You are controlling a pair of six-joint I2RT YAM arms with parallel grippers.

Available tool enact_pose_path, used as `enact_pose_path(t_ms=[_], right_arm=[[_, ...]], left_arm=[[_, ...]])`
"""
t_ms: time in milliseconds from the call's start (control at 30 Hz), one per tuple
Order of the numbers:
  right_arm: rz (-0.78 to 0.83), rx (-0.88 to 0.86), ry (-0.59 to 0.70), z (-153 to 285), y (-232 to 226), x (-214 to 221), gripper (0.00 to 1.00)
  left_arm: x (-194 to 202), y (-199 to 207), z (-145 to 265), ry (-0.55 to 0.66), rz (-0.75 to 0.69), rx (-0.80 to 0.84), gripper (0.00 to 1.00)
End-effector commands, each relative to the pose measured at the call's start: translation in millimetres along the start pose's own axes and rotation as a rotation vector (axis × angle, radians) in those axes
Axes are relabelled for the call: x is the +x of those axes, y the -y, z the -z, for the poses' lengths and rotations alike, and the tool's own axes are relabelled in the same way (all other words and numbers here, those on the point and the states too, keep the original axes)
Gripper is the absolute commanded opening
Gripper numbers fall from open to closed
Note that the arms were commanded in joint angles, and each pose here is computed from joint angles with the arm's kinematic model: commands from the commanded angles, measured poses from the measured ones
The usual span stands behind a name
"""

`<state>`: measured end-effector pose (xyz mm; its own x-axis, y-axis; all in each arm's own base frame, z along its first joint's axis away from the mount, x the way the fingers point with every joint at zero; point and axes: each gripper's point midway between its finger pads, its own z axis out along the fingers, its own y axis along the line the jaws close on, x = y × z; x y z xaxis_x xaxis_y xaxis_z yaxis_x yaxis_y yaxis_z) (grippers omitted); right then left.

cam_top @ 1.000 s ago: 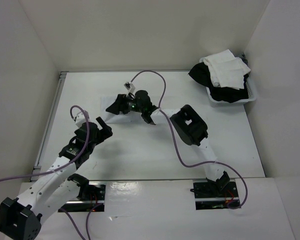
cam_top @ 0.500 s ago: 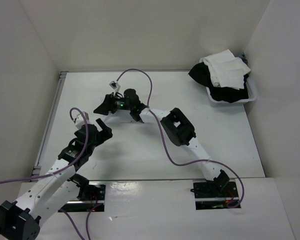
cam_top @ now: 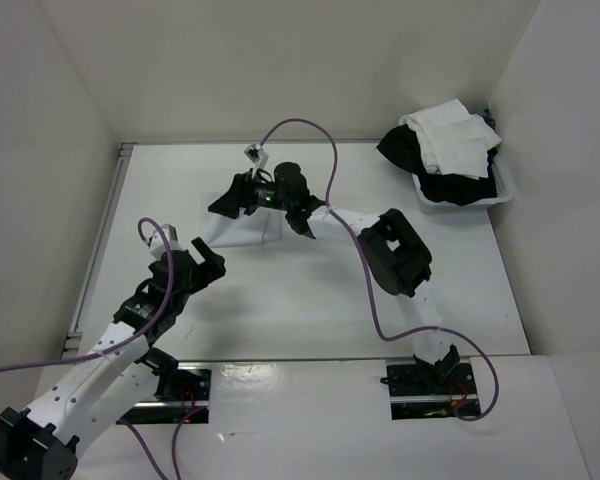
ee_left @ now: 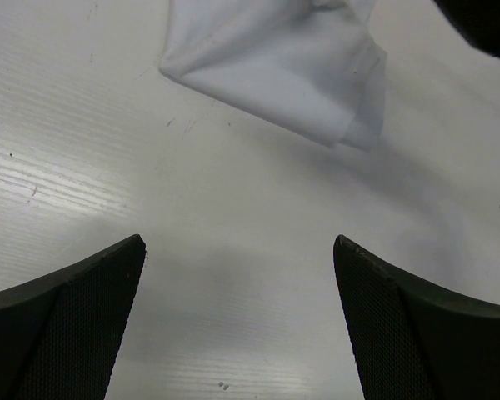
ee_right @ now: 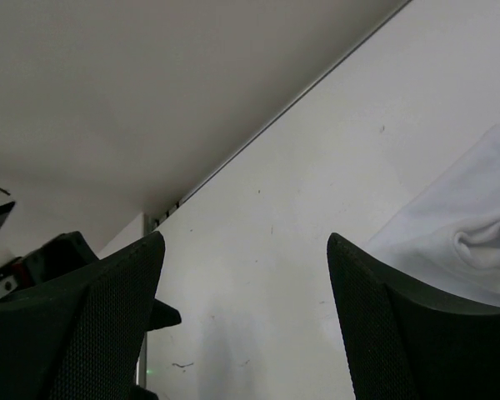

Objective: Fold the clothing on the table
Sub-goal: Fold the skirt

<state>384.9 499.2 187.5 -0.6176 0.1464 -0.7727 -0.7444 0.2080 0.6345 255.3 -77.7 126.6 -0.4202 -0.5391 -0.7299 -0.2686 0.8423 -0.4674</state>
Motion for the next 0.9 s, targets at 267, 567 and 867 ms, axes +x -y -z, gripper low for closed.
enact_pose_path(t_ms=[267,567,867], right_arm=[[0.051,0.02,0.001,2.4,6.4,8.0,0.83],[0.022,0.037,-0.022,-2.4,24.5,26.3,0.83],[0.021,0.044,0.0,-18.6,41.6,17.1,0.83]], left_arm=[[0.5,6.2,-3.5,-0.003,0.002,0.005,1.0],[1.6,3.4,-5.0,0.002,0.001,-0.003,1.0],[1.5,2.6,-3.3,0.003,0.001,-0.003,1.0]])
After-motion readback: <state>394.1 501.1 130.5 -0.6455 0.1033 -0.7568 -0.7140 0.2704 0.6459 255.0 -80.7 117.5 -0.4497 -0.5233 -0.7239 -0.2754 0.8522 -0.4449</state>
